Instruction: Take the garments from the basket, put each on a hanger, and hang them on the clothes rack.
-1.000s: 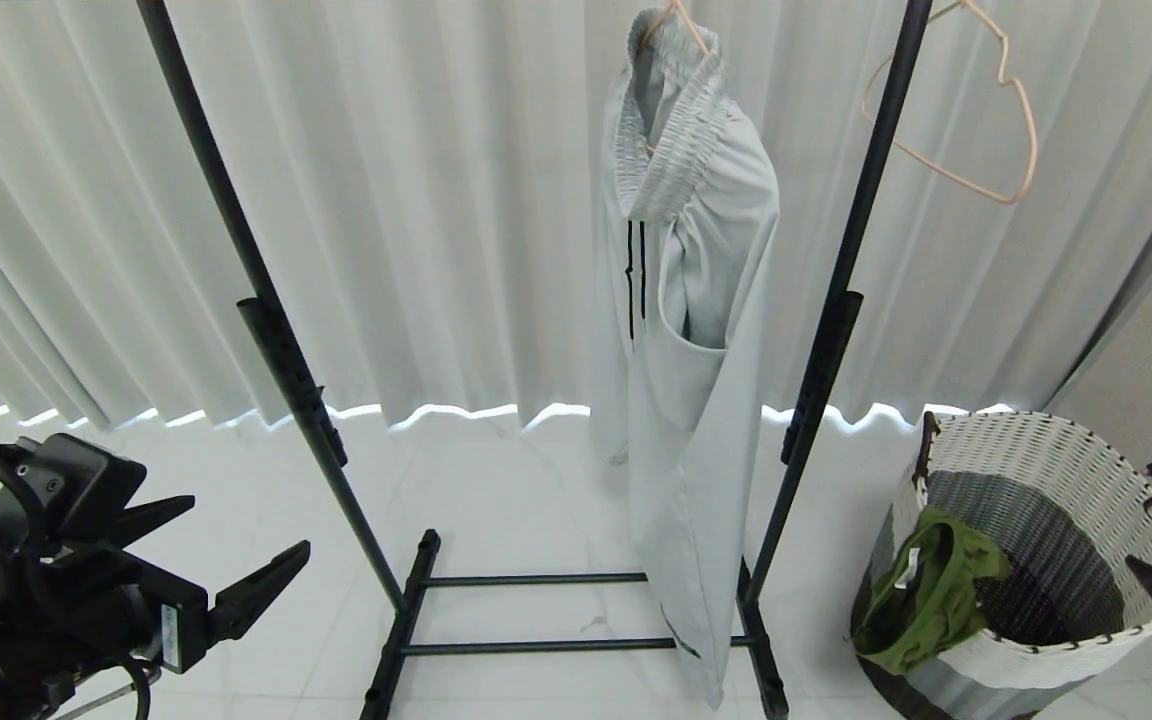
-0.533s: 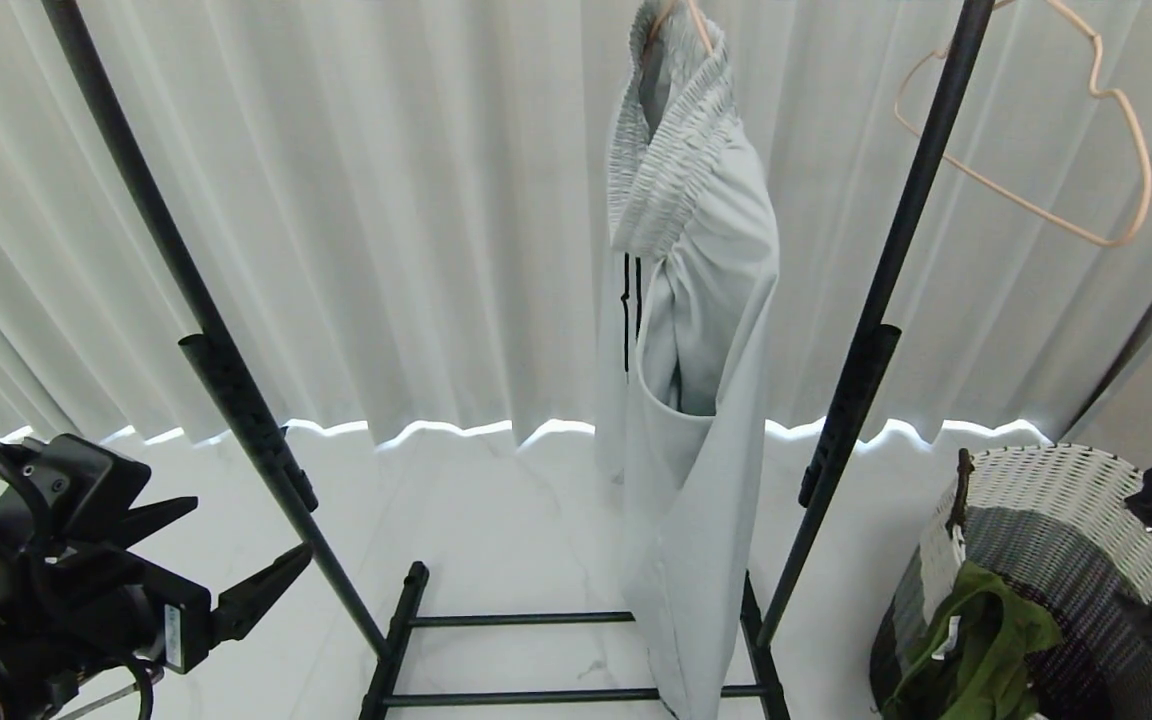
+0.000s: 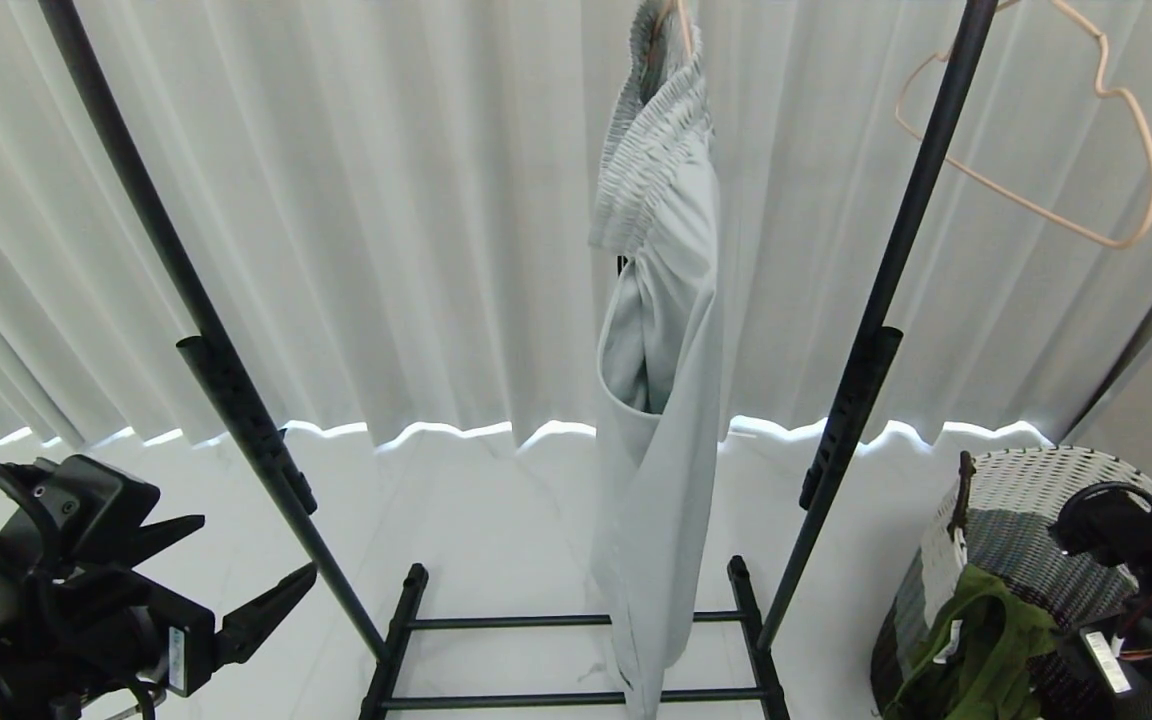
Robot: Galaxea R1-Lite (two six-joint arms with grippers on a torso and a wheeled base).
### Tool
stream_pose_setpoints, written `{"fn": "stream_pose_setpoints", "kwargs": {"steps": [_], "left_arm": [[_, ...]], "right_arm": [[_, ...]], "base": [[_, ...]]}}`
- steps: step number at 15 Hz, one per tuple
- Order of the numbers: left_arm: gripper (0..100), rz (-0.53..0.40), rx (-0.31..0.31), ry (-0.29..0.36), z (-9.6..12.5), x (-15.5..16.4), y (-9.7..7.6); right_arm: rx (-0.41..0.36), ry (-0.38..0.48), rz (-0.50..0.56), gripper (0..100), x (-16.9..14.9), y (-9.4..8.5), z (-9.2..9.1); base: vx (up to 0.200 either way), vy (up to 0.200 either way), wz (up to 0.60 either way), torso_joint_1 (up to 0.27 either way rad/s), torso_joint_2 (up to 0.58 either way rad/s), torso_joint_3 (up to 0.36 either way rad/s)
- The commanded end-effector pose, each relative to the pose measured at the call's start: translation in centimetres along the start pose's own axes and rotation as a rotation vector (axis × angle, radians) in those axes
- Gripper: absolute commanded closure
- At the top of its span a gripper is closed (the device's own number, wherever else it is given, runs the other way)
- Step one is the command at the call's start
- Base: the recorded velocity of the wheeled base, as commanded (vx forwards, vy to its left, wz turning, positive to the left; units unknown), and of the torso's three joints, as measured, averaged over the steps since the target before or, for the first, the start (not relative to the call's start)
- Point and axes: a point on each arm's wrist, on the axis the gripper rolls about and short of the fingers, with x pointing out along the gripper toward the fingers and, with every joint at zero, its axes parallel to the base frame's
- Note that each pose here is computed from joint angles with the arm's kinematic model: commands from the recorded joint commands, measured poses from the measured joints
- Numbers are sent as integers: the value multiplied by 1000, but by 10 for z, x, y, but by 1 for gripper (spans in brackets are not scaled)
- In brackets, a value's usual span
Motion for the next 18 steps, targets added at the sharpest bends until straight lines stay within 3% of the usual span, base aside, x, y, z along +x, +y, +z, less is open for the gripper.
{"fn": "stream_pose_setpoints", "kwargs": {"steps": [1, 7, 13, 14, 18], "left_arm": [[0, -8, 3, 0, -1, 0, -2], [0, -76, 32, -20, 3, 1, -12], [0, -109, 44, -22, 3, 1, -17], [0, -109, 44, -22, 3, 1, -17], [0, -108, 44, -25, 3, 1, -17]], "right_arm": [[-12, 88, 23, 0, 30, 15, -4], [52, 91, -26, 0, 82, 24, -3], [84, 67, -43, 0, 88, 21, -2], [86, 62, -45, 100, 88, 21, -1], [101, 12, -58, 100, 78, 15, 6]], "base": [[0, 0, 0, 0, 0, 0], [0, 0, 0, 0, 0, 0], [0, 0, 0, 0, 0, 0], [0, 0, 0, 0, 0, 0], [0, 0, 0, 0, 0, 0]]}}
